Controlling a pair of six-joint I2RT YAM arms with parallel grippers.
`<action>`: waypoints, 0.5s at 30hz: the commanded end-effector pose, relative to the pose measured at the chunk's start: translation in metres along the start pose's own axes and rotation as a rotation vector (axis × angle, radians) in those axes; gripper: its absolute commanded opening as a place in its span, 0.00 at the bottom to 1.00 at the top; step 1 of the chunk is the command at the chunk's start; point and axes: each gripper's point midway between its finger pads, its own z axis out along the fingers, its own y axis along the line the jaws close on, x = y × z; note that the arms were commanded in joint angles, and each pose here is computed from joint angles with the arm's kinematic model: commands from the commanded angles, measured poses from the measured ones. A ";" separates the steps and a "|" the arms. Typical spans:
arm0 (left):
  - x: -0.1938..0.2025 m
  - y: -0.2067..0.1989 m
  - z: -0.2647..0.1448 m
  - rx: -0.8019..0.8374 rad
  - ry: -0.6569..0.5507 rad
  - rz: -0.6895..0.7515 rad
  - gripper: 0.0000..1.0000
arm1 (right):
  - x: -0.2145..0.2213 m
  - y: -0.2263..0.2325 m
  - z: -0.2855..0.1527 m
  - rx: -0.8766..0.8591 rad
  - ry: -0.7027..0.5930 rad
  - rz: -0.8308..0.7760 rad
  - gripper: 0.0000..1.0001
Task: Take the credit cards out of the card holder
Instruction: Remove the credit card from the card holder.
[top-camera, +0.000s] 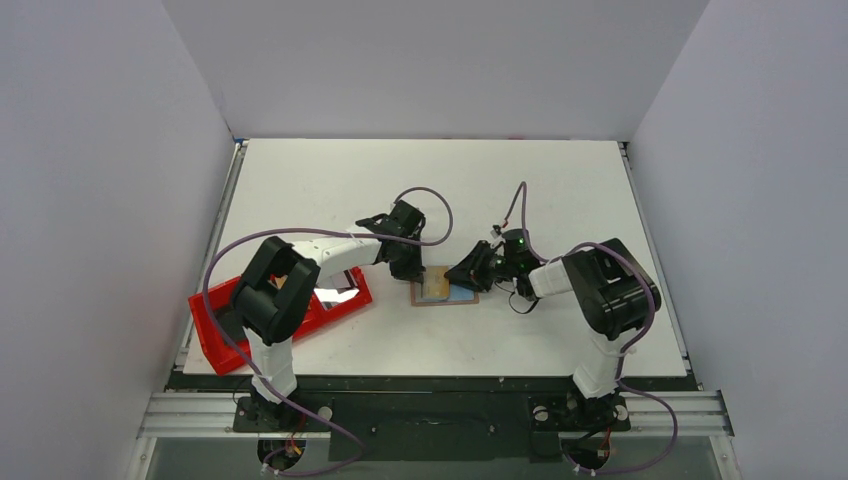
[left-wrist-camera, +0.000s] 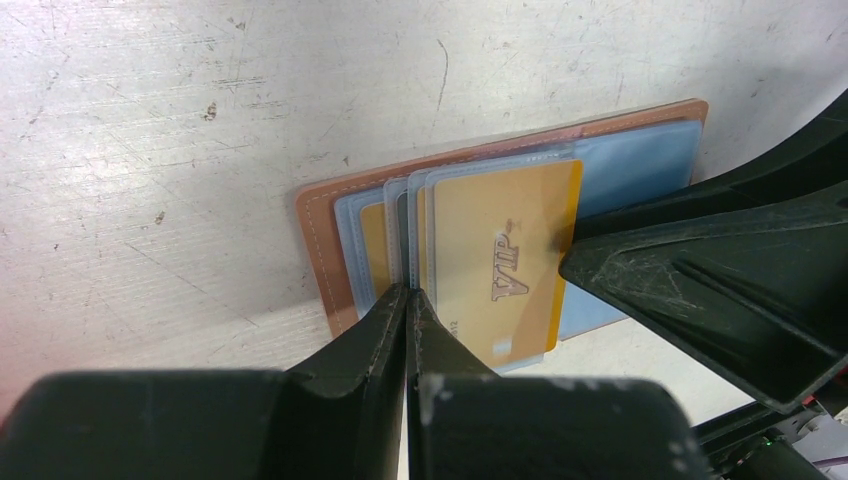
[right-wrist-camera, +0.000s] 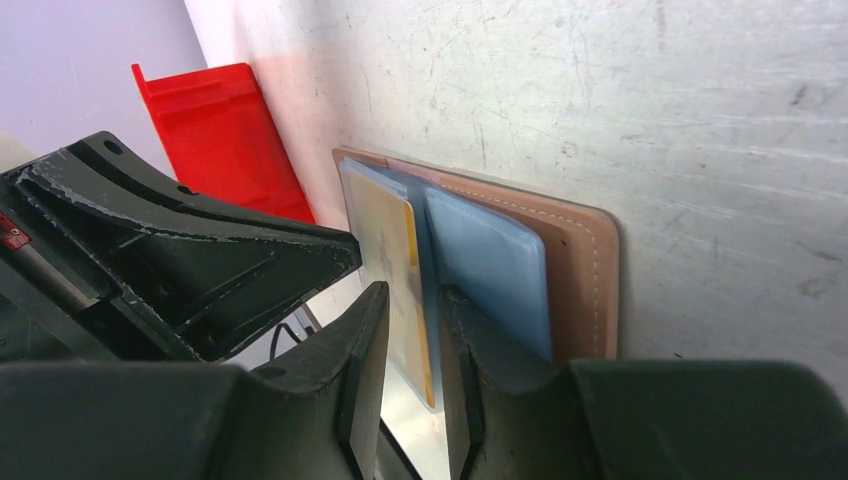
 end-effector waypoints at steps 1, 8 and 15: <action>0.027 0.031 0.015 -0.115 0.073 0.006 0.00 | -0.005 0.013 0.002 -0.070 -0.021 -0.027 0.21; 0.028 0.032 0.015 -0.114 0.076 0.001 0.00 | -0.006 0.010 0.002 -0.070 -0.031 -0.013 0.09; 0.031 0.034 0.016 -0.114 0.082 -0.008 0.00 | -0.012 0.008 -0.003 -0.063 -0.052 -0.012 0.00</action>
